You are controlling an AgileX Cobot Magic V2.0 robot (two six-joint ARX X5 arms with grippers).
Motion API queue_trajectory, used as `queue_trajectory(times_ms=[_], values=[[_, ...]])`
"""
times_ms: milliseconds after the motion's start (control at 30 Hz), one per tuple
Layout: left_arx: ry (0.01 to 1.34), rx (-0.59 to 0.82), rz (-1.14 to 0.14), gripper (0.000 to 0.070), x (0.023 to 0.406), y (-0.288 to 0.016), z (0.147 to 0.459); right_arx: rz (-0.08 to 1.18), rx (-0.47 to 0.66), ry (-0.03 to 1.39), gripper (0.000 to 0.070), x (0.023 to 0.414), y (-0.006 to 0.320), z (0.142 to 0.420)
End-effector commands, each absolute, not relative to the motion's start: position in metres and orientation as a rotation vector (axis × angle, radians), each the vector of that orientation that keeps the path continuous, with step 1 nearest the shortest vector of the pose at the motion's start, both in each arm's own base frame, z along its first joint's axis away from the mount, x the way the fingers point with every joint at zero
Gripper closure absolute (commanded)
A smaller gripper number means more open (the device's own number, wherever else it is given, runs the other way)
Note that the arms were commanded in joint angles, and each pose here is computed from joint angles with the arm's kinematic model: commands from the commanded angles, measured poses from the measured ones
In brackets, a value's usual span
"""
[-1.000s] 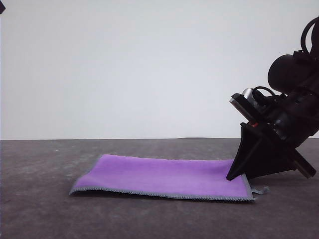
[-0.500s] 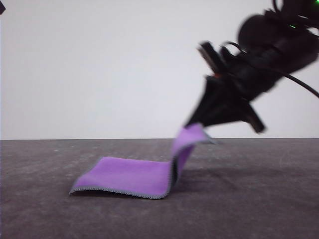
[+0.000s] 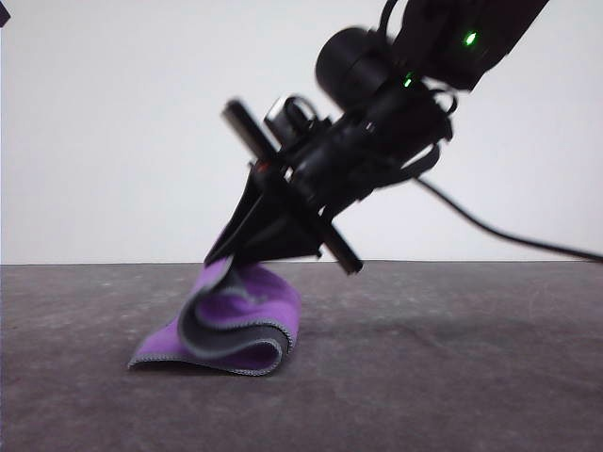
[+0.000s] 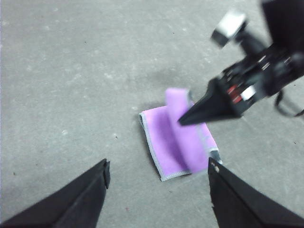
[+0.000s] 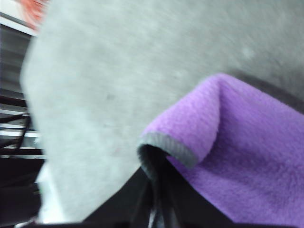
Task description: Fold clothes
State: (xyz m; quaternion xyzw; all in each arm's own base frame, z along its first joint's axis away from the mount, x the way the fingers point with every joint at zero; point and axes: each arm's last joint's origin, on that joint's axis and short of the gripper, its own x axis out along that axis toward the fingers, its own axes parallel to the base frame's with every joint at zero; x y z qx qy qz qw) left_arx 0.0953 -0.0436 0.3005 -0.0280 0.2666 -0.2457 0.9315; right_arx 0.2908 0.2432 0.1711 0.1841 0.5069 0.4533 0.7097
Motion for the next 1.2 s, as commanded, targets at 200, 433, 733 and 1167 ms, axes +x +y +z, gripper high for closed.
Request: queue_trajectory(times_ms=[200,433,733,1167], values=[[0.529,-0.053,-0.509,0.0307,0.096,-0.044,0.305,1.086,0.433,1.095,0.0346,0.29,0.24,0.196],[0.529,-0.053,-0.509,0.0307,0.096,-0.044,0.305,0.976,0.123,0.899,0.0382,0.264,0.204,0.253],[0.53,-0.056,-0.509,0.0307,0.096,-0.044,0.305,0.693,-0.157,0.665,0.0397,0.207,0.143,0.309],[0.53,-0.056,-0.508,0.0307,0.096,-0.044,0.305,0.596,-0.04,0.456,0.0405,0.15,0.084,0.27]])
